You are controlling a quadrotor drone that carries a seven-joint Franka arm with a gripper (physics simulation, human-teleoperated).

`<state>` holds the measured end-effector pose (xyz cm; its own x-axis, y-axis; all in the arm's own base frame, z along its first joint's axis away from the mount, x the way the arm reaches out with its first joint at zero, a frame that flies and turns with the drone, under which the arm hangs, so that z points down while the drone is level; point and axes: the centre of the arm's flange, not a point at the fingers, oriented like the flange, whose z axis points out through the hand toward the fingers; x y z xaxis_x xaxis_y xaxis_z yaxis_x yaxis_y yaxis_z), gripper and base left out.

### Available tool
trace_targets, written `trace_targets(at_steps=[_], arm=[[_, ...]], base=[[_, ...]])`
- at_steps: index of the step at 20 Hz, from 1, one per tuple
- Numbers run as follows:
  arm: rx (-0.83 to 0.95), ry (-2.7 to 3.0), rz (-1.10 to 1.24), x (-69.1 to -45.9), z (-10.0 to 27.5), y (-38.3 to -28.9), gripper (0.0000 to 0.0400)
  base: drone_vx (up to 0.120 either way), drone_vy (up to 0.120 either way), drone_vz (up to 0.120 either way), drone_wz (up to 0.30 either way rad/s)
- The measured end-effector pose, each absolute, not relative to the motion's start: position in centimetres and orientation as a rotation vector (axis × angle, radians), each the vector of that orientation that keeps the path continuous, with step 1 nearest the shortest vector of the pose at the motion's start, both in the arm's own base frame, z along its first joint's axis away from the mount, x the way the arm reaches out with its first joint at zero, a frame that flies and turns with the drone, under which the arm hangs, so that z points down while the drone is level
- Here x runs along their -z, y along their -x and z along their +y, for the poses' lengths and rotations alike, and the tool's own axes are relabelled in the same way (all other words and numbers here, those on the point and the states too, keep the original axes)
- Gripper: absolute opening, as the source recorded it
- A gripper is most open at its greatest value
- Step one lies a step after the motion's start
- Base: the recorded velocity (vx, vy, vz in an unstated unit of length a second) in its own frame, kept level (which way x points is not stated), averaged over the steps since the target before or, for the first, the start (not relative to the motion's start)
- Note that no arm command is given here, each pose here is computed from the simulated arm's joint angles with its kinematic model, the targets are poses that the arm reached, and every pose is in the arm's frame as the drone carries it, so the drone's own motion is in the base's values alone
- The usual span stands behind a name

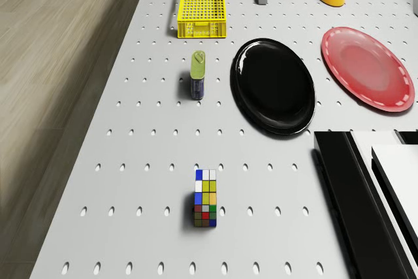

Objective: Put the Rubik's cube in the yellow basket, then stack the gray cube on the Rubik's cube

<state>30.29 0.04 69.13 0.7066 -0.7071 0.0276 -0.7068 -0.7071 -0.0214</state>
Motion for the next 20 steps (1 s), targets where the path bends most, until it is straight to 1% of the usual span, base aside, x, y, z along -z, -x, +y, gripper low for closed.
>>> trace_targets(at_steps=[6, 14, 20], arm=[[0.064, 2.898, 1.201, -69.1, 0.1, -30.24, 0.0400], [0.095, 2.925, 1.212, -69.1, 0.5, -30.18, 0.0400], [0.155, 2.992, 1.241, -69.0, 1.3, -30.14, 0.0400]], base=[[0.120, 0.120, 0.000, 0.000], [0.120, 0.000, 0.000, 0.000], [0.120, 0.000, 0.000, 0.000]])
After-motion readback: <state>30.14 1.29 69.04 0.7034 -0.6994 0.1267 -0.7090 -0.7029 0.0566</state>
